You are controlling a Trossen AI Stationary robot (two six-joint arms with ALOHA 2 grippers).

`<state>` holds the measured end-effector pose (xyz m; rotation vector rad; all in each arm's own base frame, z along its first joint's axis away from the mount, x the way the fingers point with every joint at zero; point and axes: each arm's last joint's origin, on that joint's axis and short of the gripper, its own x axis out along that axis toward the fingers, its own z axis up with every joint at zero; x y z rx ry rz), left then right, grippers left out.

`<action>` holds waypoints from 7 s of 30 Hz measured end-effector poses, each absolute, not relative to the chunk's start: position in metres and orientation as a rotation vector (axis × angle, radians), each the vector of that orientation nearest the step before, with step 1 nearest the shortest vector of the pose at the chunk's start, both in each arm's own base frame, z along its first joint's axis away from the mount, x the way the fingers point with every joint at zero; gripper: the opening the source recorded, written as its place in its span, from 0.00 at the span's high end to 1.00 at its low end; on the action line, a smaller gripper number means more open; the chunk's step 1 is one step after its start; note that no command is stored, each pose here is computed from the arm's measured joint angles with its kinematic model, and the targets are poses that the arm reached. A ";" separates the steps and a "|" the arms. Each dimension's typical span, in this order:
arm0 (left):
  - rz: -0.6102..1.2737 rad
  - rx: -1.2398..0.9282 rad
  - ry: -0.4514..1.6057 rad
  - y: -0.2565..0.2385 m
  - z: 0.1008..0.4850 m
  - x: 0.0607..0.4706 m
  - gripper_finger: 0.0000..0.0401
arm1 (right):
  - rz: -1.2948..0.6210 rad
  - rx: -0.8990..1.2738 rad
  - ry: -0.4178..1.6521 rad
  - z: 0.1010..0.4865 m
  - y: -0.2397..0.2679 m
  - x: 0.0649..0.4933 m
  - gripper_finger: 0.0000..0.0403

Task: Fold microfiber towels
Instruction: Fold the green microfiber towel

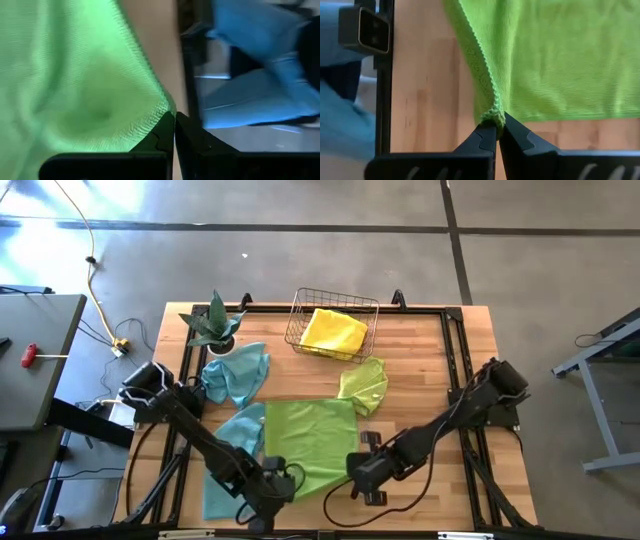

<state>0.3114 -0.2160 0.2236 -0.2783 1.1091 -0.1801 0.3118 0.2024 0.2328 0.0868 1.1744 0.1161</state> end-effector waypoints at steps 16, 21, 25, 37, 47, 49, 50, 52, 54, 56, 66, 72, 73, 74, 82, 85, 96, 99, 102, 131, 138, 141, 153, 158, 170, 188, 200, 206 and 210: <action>-0.029 -0.261 1.229 -0.185 0.215 0.318 1.00 | -0.010 -0.009 1.142 0.225 0.196 0.316 1.00; 0.126 -0.167 1.276 -0.159 0.212 0.319 1.00 | -0.150 -0.065 1.151 0.218 0.179 0.322 1.00; 0.155 -0.070 1.313 -0.138 0.210 0.322 1.00 | -0.211 -0.083 1.211 0.206 0.158 0.334 1.00; 0.246 0.032 1.406 -0.067 0.209 0.334 1.00 | -0.340 -0.042 1.284 0.190 0.100 0.358 1.00; 0.297 0.086 1.520 -0.029 0.183 0.344 1.00 | -0.400 0.030 1.291 0.190 0.079 0.363 1.00; 0.333 0.110 1.520 -0.024 0.180 0.345 1.00 | -0.395 0.043 1.297 0.190 0.077 0.363 1.00; 0.346 0.118 1.523 -0.023 0.180 0.345 1.00 | -0.389 0.053 1.302 0.190 0.076 0.363 1.00; 0.360 0.128 1.521 -0.020 0.179 0.346 1.00 | -0.378 0.069 1.309 0.190 0.075 0.364 1.00; 0.366 0.133 1.529 -0.018 0.178 0.345 1.00 | -0.378 0.068 1.310 0.190 0.074 0.364 1.00; 0.366 0.133 1.538 -0.017 0.178 0.345 1.00 | -0.379 0.066 1.308 0.190 0.073 0.364 1.00; 0.368 0.142 1.539 -0.018 0.178 0.344 0.93 | -0.375 0.046 1.323 0.189 0.069 0.364 0.96; 0.391 0.211 1.574 -0.017 0.179 0.340 0.80 | -0.362 -0.007 1.386 0.189 0.068 0.358 0.76; 0.405 0.245 1.595 -0.016 0.179 0.338 0.78 | -0.365 -0.012 1.400 0.189 0.068 0.357 0.73; 0.435 0.277 1.621 -0.015 0.180 0.334 0.76 | -0.371 -0.014 1.414 0.189 0.067 0.355 0.70; 0.474 0.228 1.737 -0.029 0.186 0.318 0.72 | -0.331 -0.052 1.411 0.189 0.076 0.354 0.64; 0.383 0.279 1.676 -0.051 0.189 0.319 0.74 | -0.245 -0.106 1.349 0.189 0.088 0.359 0.66; 0.324 0.446 1.566 -0.080 0.153 0.302 0.81 | -0.175 -0.154 1.151 0.167 0.114 0.360 0.67; 0.314 0.452 1.557 -0.079 0.141 0.298 0.83 | -0.186 -0.089 1.128 0.151 0.114 0.355 0.67; 0.261 0.461 1.563 -0.077 0.136 0.297 0.85 | -0.190 -0.022 1.083 0.142 0.114 0.354 0.67; 0.150 0.396 1.398 -0.099 0.165 0.325 0.91 | -0.254 -0.188 1.061 0.152 0.104 0.337 0.67; 0.066 0.252 1.314 -0.106 0.155 0.331 0.91 | -0.572 -0.281 1.047 0.152 0.067 0.337 0.67; 0.053 0.196 1.325 -0.107 0.155 0.331 0.91 | -0.631 -0.215 1.051 0.152 0.048 0.341 0.67; -0.008 0.134 1.351 -0.121 0.154 0.325 0.91 | -0.670 0.018 1.331 0.145 0.007 0.324 0.67; -0.008 0.136 1.351 -0.121 0.154 0.325 0.91 | -0.725 -0.033 1.504 0.145 0.009 0.304 0.67; -0.007 0.175 1.349 -0.120 0.154 0.325 0.91 | -1.035 -0.148 1.726 0.179 0.032 0.254 0.67; -0.009 0.174 1.331 -0.119 0.154 0.327 0.91 | -0.668 0.025 1.285 0.170 0.032 0.303 0.67; -0.031 0.194 1.332 -0.124 0.154 0.325 0.91 | -0.646 0.245 1.251 0.114 0.027 0.264 0.67; -0.015 0.189 1.335 -0.120 0.154 0.326 0.91 | -0.649 0.256 1.413 0.136 0.029 0.229 0.67; -0.014 0.190 1.336 -0.120 0.154 0.326 0.91 | -0.739 0.308 1.514 0.158 0.028 0.202 0.67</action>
